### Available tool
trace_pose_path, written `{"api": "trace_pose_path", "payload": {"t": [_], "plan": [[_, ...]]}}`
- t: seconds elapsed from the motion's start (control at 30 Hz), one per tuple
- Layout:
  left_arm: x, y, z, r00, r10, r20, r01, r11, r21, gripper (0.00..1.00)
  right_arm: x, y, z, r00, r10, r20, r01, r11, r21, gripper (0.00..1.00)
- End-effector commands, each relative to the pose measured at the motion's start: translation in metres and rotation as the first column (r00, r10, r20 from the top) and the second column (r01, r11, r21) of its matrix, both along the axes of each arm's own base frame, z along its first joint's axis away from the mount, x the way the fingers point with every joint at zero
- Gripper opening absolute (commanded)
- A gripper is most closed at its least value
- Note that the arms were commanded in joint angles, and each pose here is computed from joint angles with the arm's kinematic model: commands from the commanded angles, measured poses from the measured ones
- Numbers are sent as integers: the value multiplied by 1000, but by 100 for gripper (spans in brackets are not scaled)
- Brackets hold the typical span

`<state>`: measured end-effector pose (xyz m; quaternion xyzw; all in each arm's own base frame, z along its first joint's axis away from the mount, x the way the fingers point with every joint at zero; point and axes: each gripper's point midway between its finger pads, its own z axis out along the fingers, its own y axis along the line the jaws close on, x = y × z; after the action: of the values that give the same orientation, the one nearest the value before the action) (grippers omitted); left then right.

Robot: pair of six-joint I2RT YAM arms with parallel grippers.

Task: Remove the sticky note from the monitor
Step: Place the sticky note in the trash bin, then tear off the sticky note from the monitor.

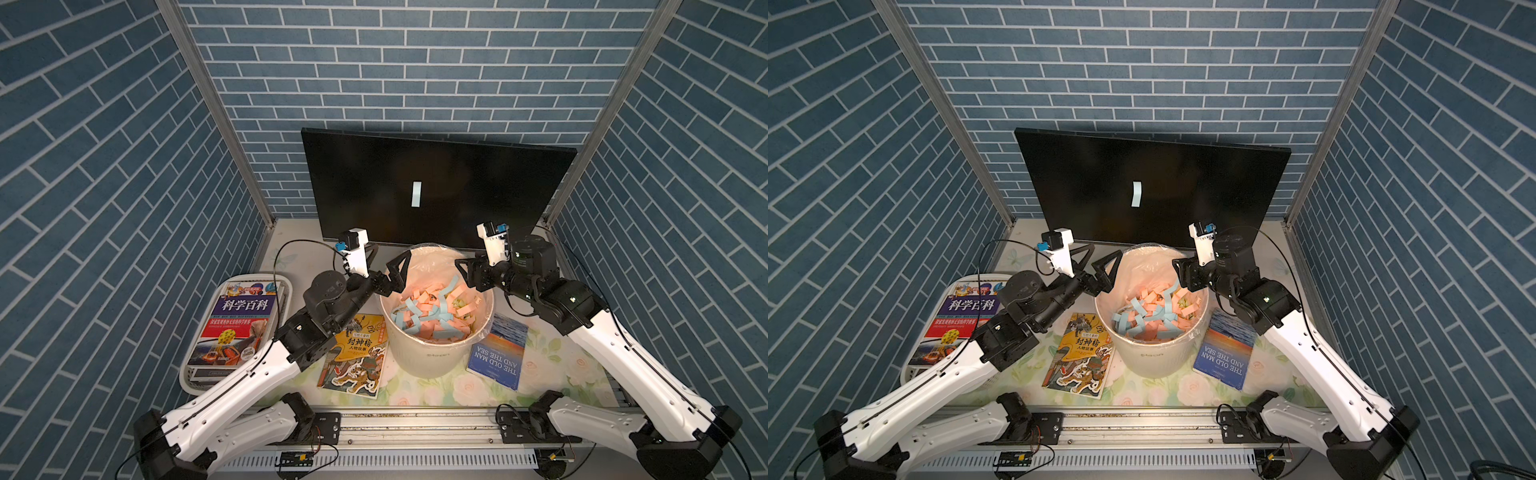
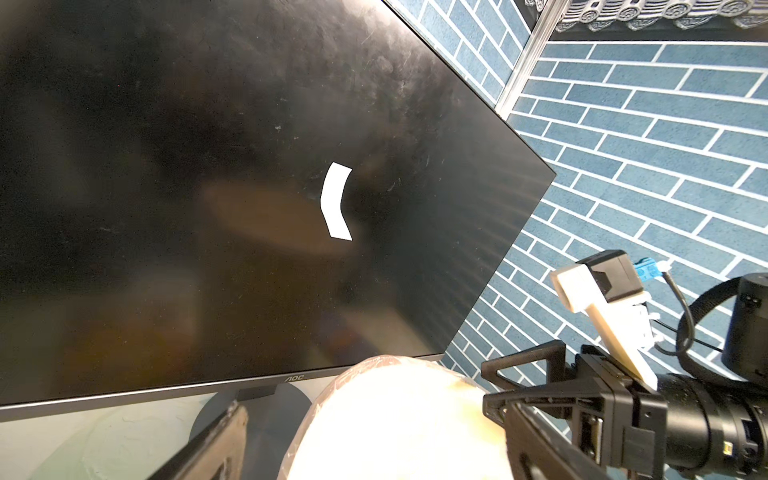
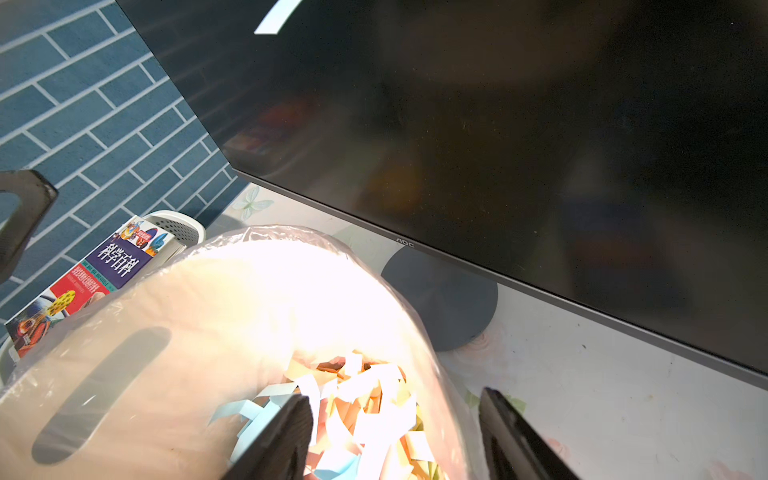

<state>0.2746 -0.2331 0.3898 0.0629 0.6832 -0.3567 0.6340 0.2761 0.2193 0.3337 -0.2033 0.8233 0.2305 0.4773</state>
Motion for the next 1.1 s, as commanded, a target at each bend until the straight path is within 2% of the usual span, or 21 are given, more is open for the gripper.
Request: {"api": "trace_pose_path", "payload": {"t": [0.0, 0.3, 0.57, 0.77, 1.07], "plan": [[-1, 6, 0, 1000, 13, 13, -13, 1000, 4, 100, -15, 4, 15, 997, 78, 29, -79, 997, 21, 68], [-4, 9, 1, 1000, 12, 15, -12, 1000, -4, 100, -36, 39, 44, 960, 274, 67, -281, 939, 197, 69], [-9, 19, 3, 999, 38, 25, -38, 999, 2, 100, -25, 70, 69, 931, 352, 102, -365, 867, 340, 70], [-13, 31, 4, 997, 64, 38, -64, 998, 6, 100, -1, 85, 76, 937, 332, 106, -346, 851, 396, 70], [-18, 40, 4, 996, 78, 46, -78, 997, 0, 100, 46, 94, 82, 970, 218, 107, -242, 860, 450, 69]]}}
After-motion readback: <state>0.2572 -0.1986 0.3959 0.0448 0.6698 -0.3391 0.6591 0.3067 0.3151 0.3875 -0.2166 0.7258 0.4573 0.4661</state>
